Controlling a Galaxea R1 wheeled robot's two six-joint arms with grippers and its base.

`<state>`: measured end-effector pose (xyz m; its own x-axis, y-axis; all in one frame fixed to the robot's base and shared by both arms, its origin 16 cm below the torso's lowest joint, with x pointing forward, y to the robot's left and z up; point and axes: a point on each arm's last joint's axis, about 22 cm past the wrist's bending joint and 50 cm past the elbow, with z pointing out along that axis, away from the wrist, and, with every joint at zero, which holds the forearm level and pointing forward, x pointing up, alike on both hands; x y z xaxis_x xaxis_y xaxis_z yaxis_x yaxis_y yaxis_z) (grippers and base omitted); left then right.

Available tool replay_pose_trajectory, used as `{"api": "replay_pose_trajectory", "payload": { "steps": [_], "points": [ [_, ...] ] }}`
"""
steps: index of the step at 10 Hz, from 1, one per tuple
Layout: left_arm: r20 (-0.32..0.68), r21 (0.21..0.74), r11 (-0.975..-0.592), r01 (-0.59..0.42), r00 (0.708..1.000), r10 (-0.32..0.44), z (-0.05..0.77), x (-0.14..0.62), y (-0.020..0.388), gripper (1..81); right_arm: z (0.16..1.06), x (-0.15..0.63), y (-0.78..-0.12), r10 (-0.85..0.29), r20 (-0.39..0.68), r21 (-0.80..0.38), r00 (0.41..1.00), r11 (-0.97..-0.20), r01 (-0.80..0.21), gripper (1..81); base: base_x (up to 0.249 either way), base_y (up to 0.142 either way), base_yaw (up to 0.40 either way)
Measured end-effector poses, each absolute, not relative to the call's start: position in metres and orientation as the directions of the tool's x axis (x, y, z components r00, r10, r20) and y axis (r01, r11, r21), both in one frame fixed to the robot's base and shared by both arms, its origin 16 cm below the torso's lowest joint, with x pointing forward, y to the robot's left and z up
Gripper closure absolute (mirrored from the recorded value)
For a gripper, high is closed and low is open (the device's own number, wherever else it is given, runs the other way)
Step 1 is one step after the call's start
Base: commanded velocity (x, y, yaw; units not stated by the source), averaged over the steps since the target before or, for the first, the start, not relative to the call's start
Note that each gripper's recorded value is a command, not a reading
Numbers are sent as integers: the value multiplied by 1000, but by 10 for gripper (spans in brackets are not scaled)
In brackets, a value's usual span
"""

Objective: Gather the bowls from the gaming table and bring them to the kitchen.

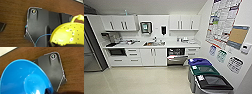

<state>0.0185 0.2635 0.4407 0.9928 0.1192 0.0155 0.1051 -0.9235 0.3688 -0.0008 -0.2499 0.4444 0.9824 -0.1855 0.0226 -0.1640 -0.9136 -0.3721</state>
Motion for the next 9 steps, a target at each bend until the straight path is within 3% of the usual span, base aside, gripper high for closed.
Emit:
{"api": "replay_pose_trajectory", "payload": {
  "steps": [9],
  "points": [
    [16, 367, -924, 105, 993, 119, 441, 19, 264, 811, 444, -1, -250, -185, 22, -372, 982, -914, -164, 811, 187, 0, 0]
  ]
}}
